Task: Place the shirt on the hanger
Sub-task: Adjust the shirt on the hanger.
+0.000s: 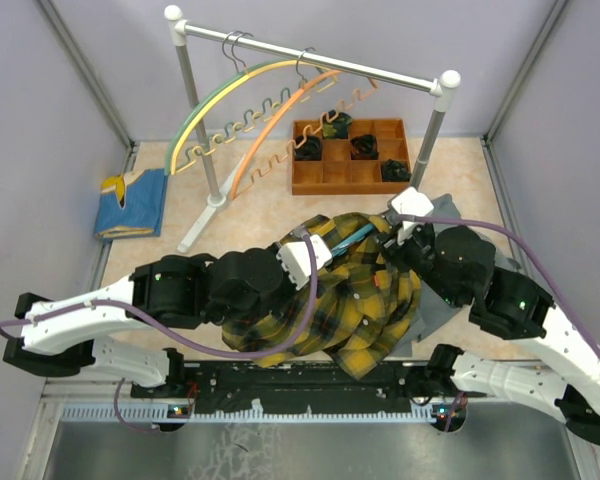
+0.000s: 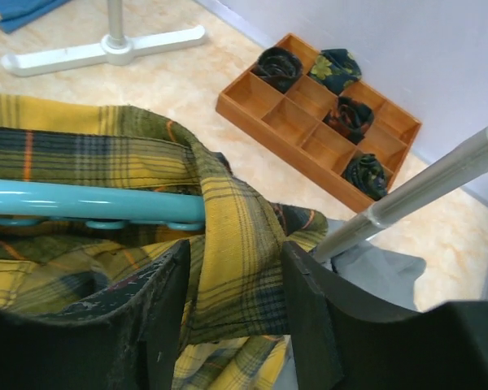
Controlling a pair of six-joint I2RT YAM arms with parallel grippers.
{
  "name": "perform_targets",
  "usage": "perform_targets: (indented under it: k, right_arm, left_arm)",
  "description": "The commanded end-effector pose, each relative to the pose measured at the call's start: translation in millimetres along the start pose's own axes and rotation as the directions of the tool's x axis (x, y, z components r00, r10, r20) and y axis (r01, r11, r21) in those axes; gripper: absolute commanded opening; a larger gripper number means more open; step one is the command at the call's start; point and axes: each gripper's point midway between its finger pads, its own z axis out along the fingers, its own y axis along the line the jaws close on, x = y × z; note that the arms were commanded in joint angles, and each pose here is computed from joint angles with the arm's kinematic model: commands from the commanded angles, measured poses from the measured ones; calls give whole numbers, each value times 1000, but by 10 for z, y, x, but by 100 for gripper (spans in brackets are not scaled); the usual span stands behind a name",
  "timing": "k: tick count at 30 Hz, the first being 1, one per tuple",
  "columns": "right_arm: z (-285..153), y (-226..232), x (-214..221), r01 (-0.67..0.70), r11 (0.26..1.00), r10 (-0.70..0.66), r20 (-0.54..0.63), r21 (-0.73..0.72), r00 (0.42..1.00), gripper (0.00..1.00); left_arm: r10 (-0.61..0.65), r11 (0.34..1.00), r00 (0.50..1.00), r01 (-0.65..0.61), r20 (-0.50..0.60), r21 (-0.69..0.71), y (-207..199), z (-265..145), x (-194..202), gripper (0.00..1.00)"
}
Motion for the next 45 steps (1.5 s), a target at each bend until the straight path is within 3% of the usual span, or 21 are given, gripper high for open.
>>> perform_targets:
  k: [1, 7, 16, 20, 27, 31, 34, 39, 40, 43, 45]
  right_arm:
    - [25, -165, -23, 35, 995, -36, 8, 90, 999, 42]
    - [4, -355, -125, 42, 981, -49, 31, 191, 998, 0]
    - [-370, -689, -721, -104, 959, 39, 240, 262, 970, 0]
    - [-507, -737, -836, -118, 963, 49, 271, 244, 961, 0]
    - [-585, -624, -704, -116, 980, 75, 238, 164, 968, 0]
    - [-482, -291, -500, -80, 997, 76, 187, 14, 979, 0]
    - [-462, 75, -501, -73, 982, 105, 185, -176, 977, 6]
    - [-758, 409, -1006, -88, 900, 249, 338, -428, 908, 9]
    - [-874, 419, -1161, -79, 883, 278, 379, -463, 883, 13]
    - [-1188, 461, -1465, -26, 834, 329, 458, -551, 826, 38]
    - [-1344, 360, -1593, -24, 839, 348, 502, -543, 792, 43]
  left_arm:
    - [-48, 999, 995, 50, 86, -10, 86, -135, -239, 0]
    - [-53, 999, 995, 53, 81, 6, 62, -142, -207, 0]
    - [-20, 997, 998, 15, -61, -82, 101, 28, 119, 0]
    - [-25, 994, 997, 18, -70, -110, 131, 47, 131, 0]
    - [-122, 977, 990, 132, 73, -169, 386, -223, -181, 0]
    - [-169, 979, 961, 190, 220, -77, 409, -473, -533, 0]
    - [-172, 982, 939, 188, 297, -23, 414, -626, -757, 0]
    - [-137, 986, 934, 160, 330, -43, 480, -705, -977, 0]
    - [-126, 987, 935, 150, 331, -49, 491, -716, -1015, 0]
    - [-102, 990, 931, 131, 351, -59, 559, -832, -1191, 0]
    - [-95, 989, 917, 130, 387, -64, 645, -990, -1346, 0]
